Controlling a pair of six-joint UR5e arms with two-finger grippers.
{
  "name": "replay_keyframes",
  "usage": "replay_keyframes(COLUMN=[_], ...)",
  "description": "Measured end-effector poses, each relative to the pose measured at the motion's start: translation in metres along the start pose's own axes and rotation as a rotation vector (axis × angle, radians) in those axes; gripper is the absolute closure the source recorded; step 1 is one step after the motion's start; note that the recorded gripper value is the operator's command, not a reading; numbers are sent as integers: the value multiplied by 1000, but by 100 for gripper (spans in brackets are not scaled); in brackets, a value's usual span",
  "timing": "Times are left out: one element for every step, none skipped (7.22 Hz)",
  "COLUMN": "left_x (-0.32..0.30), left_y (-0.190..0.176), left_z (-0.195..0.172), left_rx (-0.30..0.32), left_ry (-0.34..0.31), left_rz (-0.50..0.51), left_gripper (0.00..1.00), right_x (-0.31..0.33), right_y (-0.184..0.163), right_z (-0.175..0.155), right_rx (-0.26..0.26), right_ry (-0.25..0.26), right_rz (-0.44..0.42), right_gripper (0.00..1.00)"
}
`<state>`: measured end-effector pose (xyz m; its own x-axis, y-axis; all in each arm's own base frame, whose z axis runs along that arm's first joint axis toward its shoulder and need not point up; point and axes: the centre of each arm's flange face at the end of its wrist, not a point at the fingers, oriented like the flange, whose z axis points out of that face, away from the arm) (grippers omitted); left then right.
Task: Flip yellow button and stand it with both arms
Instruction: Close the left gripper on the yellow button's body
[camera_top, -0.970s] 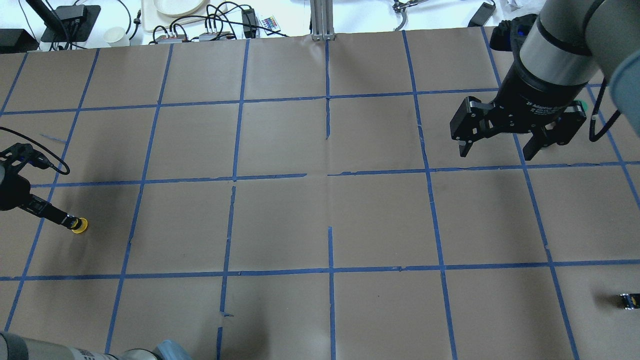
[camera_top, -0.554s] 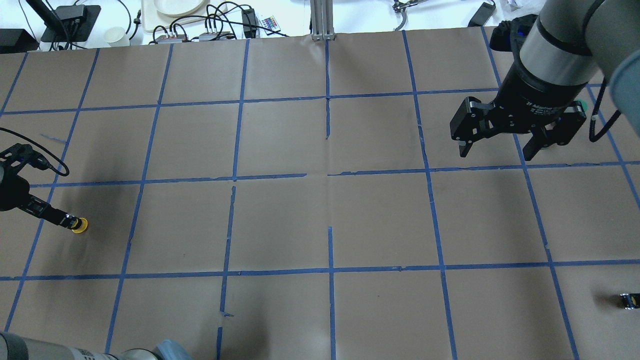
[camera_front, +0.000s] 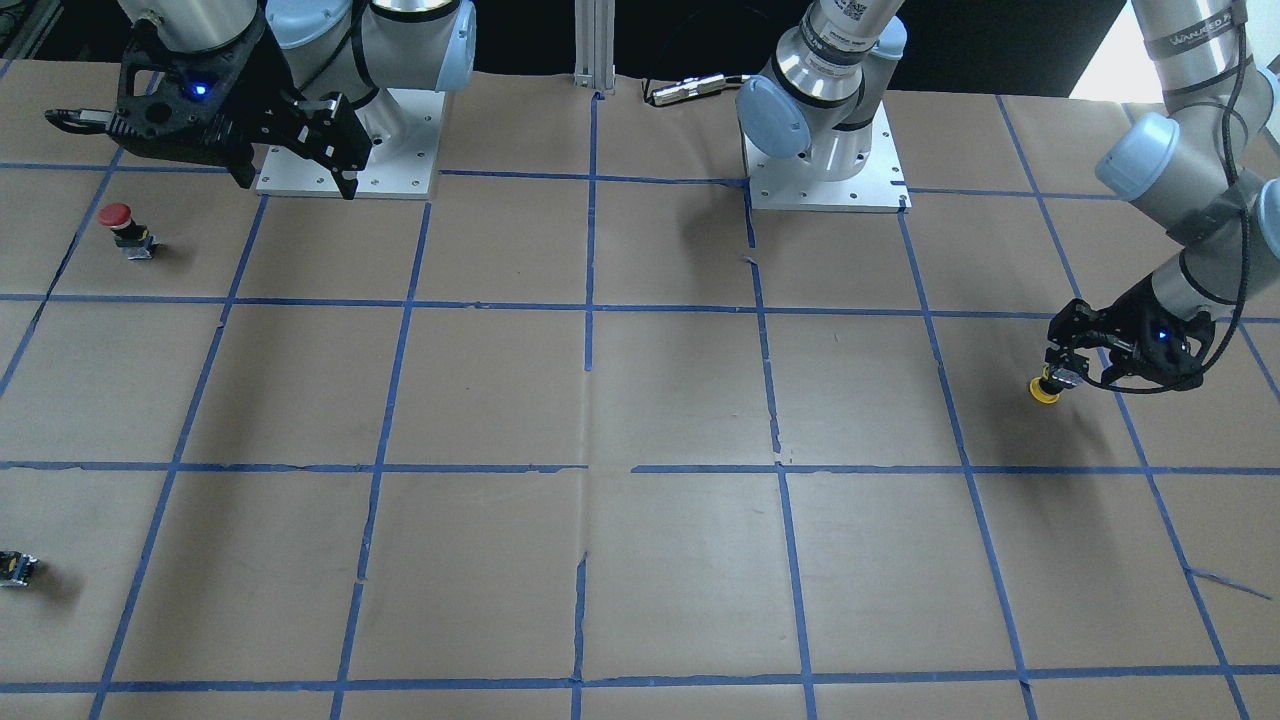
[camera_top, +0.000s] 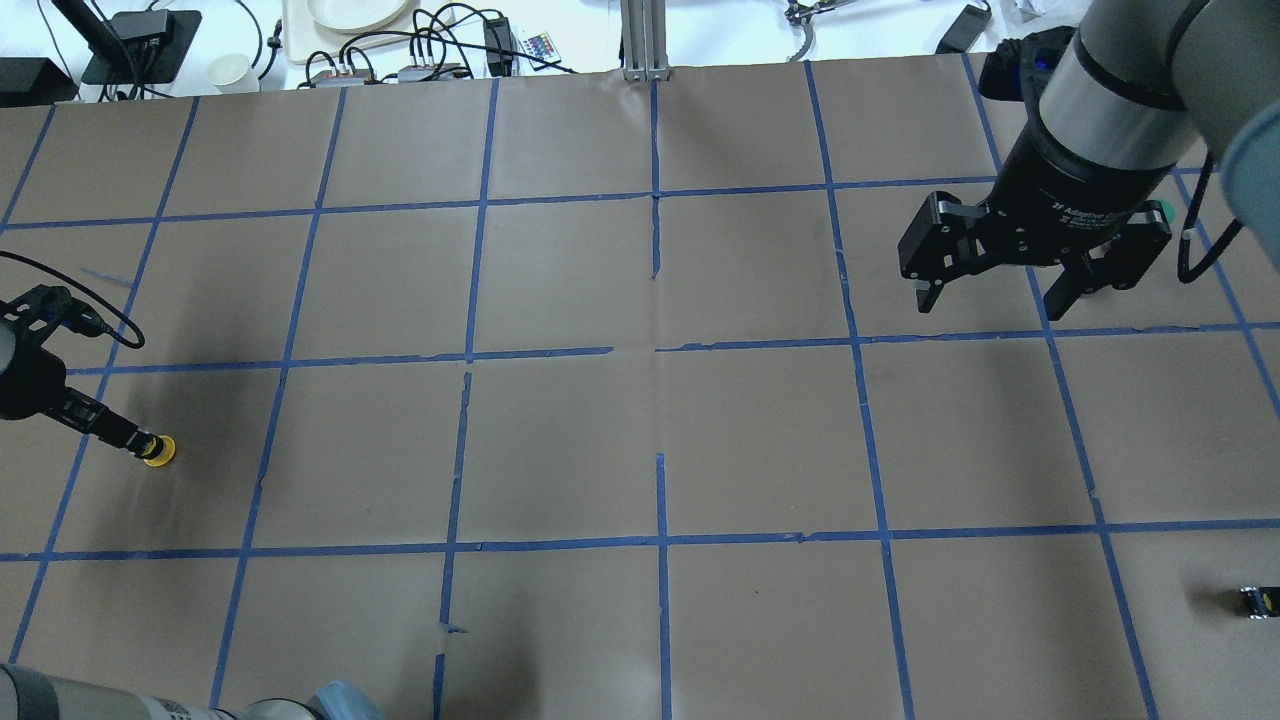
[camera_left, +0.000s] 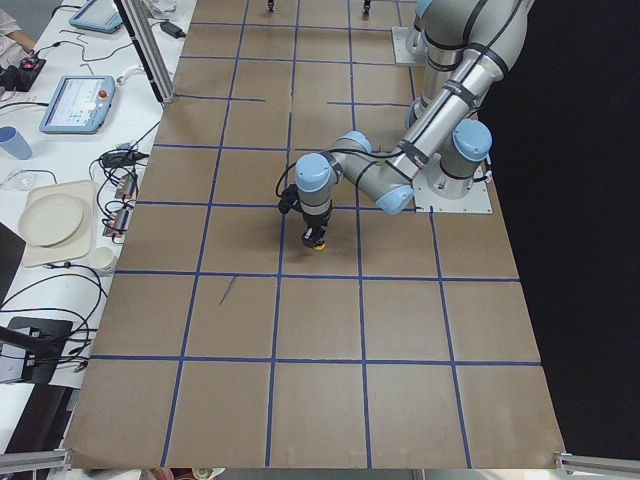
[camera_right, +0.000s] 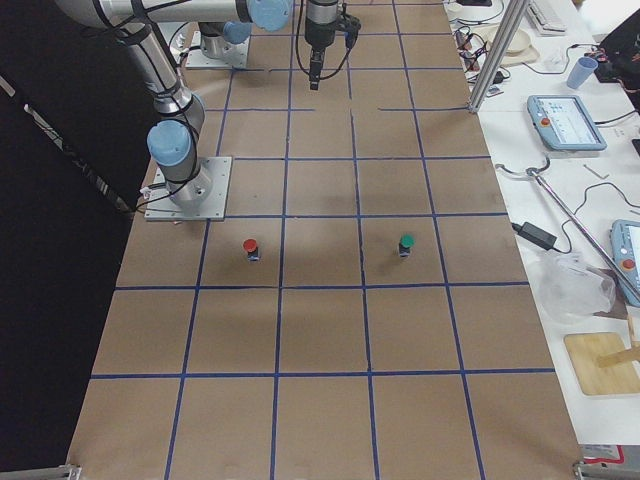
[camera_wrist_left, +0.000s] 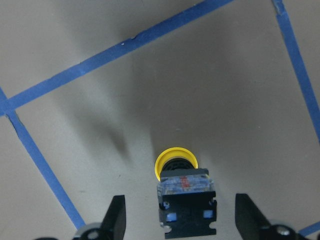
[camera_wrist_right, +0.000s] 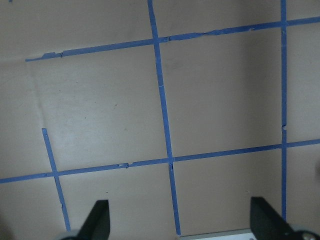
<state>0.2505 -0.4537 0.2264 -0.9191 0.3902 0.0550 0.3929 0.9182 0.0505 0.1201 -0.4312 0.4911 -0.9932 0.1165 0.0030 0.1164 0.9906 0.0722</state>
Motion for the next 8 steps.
replay_keyframes(left_x=[1,2,3,3,5,7,10,11], left_y=[0,0,0,0,-1,-4,-7,-8], left_z=[3,5,4,3,1,-1,-2,-3], left_rx=[-2,-3,-4,-4,-5,-5,-4,-6], left_ry=[5,5,4,1,-3,-8,-10,-11], left_rz=[-25,-47,-65,-75,-75,-69,-64,-63], left_gripper=[29,31,31,33,33,40,52,56], right_x=[0,0,0,0,0,0,0,0], right_y=[0,0,0,0,0,0,0,0], right_z=[0,0,0,0,0,0,0,0], right_rx=[0,0,0,0,0,0,0,0], right_ry=[0,-1,0,1,1,1,1,1], right_rz=[0,0,-1,-1,0,0,0,0], right_gripper=[0,0,0,0,0,0,0,0])
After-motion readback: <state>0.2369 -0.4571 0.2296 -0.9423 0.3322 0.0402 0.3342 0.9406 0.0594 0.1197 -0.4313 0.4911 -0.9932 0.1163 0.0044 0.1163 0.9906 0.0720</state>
